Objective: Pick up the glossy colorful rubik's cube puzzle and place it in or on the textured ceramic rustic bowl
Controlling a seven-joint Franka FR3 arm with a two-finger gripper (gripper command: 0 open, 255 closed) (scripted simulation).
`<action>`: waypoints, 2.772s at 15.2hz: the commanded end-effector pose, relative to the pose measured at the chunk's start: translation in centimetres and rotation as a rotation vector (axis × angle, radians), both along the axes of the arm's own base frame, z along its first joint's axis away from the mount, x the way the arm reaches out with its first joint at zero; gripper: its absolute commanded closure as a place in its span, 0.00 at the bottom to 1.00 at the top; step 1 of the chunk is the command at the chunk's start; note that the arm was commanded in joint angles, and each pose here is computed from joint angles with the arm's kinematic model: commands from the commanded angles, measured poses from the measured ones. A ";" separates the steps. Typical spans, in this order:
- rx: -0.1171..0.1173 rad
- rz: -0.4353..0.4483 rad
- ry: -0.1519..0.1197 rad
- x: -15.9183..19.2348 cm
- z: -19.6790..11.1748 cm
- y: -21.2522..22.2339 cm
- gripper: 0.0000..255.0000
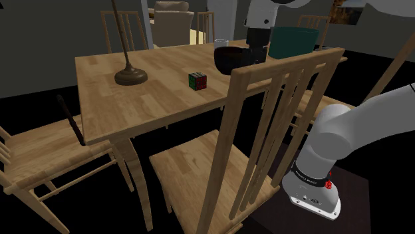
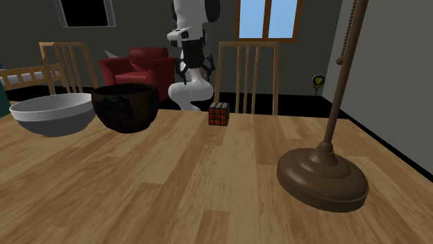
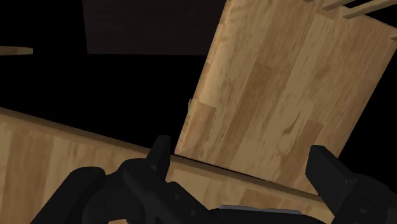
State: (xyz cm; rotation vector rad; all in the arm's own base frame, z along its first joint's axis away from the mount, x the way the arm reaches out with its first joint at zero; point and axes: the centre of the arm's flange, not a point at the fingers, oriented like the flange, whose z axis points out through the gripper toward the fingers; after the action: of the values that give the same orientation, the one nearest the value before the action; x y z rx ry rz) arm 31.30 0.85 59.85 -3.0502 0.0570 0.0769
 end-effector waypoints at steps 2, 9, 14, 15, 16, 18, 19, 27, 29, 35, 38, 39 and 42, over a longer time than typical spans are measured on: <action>-0.004 -0.002 -0.001 1.2 -0.1 0.5 0.00; -0.032 -0.020 -0.005 10.0 -0.8 3.5 0.00; -0.052 -0.032 -0.009 16.2 -1.3 5.6 0.00; -0.056 -0.034 -0.009 17.5 -1.4 6.1 0.00; -0.060 -0.037 -0.010 18.7 -1.5 6.5 0.00; -0.065 -0.040 -0.011 20.4 -1.6 7.0 0.00; -0.065 -0.040 -0.011 20.4 -2.2 7.0 0.00; -0.065 -0.040 -0.011 20.3 -5.6 7.1 0.00; -0.065 -0.040 -0.011 20.3 -5.6 7.1 0.00; -0.065 -0.040 -0.011 20.3 -5.6 7.1 1.00; -0.065 -0.040 -0.011 20.3 -5.6 7.1 1.00; -0.065 -0.040 -0.011 20.3 -5.6 7.1 1.00; -0.065 -0.040 -0.011 20.3 -5.6 7.1 1.00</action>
State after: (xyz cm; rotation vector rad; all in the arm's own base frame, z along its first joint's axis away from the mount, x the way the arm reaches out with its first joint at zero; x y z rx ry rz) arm 51.61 7.97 54.25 -3.1124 0.1220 0.0551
